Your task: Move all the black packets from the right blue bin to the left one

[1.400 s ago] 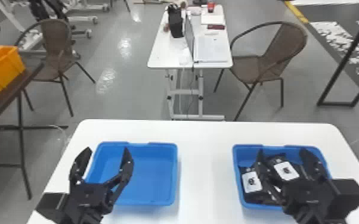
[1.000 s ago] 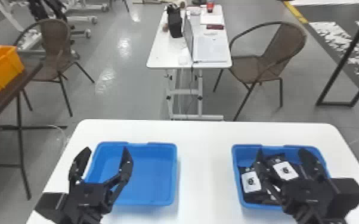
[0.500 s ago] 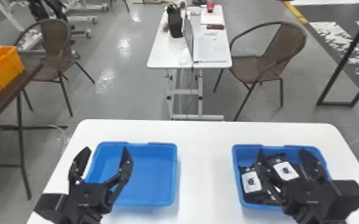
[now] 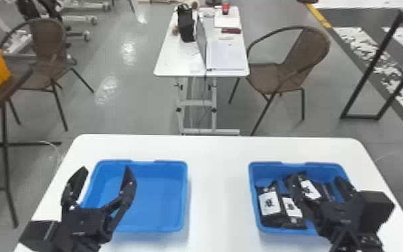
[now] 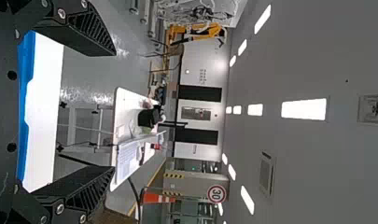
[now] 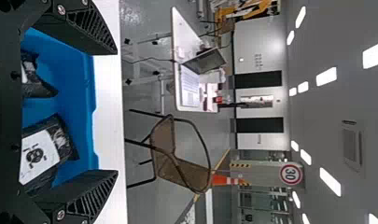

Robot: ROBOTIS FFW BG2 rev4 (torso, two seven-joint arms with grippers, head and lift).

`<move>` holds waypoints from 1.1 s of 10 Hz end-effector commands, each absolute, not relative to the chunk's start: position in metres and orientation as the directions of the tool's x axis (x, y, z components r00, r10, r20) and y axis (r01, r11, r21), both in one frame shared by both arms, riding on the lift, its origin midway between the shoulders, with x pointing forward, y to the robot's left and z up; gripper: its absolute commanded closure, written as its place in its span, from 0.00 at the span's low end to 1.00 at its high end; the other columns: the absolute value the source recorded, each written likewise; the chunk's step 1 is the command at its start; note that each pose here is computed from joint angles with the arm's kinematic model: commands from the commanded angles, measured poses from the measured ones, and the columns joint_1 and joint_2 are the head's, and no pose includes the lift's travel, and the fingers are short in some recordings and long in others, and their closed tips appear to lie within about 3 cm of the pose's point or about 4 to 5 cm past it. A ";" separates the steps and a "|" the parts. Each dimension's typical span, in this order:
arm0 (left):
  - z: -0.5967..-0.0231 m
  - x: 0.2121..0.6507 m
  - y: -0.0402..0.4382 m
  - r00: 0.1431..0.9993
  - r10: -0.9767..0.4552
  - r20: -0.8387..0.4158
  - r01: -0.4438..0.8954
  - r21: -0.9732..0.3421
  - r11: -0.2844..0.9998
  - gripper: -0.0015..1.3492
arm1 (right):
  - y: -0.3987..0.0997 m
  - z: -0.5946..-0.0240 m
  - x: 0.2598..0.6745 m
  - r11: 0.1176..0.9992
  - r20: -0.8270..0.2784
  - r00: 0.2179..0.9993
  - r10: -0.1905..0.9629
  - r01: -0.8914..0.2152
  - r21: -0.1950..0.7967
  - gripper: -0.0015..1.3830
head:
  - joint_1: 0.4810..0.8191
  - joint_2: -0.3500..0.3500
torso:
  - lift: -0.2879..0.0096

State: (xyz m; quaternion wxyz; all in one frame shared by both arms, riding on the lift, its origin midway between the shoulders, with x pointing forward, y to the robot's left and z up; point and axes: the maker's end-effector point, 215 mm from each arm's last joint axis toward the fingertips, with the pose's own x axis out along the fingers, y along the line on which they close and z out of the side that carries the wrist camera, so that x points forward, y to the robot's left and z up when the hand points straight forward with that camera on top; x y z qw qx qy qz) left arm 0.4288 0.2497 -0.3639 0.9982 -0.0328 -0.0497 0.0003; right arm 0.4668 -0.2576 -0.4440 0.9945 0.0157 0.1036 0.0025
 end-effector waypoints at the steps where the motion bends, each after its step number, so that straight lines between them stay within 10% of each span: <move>1: -0.364 0.429 0.249 0.995 0.004 0.100 0.003 -0.069 0.998 0.12 | -0.279 -0.470 0.481 0.999 -0.274 0.962 0.013 -0.001 0.041 0.08 | 0.63 0.50 | 0.97; 11: -0.367 0.431 0.249 0.995 -0.005 0.098 0.012 -0.074 0.997 0.12 | -0.323 -0.596 0.526 0.993 -0.549 0.833 0.065 -0.107 -0.045 0.08 | 0.63 0.38 | 0.97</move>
